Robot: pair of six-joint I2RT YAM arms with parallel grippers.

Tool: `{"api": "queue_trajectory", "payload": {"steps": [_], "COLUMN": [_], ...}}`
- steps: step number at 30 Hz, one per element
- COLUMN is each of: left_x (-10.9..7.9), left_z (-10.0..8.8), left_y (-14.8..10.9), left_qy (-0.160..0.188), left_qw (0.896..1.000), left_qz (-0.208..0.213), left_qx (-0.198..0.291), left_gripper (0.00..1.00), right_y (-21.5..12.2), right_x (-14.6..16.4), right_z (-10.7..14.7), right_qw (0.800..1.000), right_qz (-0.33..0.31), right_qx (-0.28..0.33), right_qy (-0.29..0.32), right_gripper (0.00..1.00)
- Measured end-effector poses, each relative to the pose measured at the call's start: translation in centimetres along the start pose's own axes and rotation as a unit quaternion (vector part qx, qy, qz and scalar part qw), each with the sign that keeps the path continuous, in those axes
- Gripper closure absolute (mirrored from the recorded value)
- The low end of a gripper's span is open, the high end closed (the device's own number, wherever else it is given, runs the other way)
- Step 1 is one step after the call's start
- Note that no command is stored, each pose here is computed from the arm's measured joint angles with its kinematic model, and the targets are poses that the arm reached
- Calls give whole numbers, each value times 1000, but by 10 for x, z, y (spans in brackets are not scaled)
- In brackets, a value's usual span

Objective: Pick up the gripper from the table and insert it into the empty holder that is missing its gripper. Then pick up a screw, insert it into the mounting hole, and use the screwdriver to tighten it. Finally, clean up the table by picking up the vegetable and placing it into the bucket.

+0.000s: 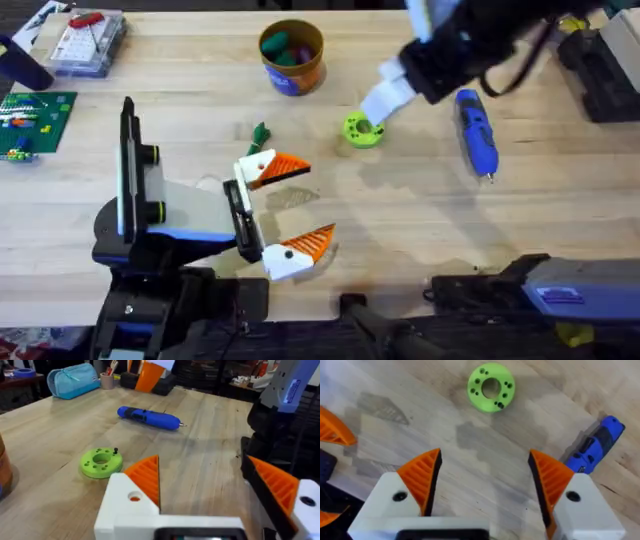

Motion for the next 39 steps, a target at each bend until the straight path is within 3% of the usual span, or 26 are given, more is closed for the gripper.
{"api": "queue_trajectory", "payload": {"steps": [9,29,39], "left_x": [0,0,0], "left_z": [0,0,0], "left_y": [0,0,0], "left_qy": [0,0,0], "left_qw": [1000,1000,1000], "left_qz": [0,0,0], "left_qx": [0,0,0], "left_gripper": [11,11,11], "right_y": [23,66,98], "right_x": [-7,-10,-24], "right_z": [31,19,30], "right_qw": [999,998,995], "right_qz": [1,5,12], "right_qx": [8,-28,-26], "right_qy": [34,50,93], "right_gripper": [9,9,9]}}
Point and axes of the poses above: each hand's point on the last joint's axis, 136 mm out from that joint toward the fingers, its own y axis out along the fingers, its own x axis along the line the jaws close on, z = x × y, the point moved 9 cm from there along -y, back along the fingers, and after that the axes turned 11 degrees about -y, right-handed, at the moved point
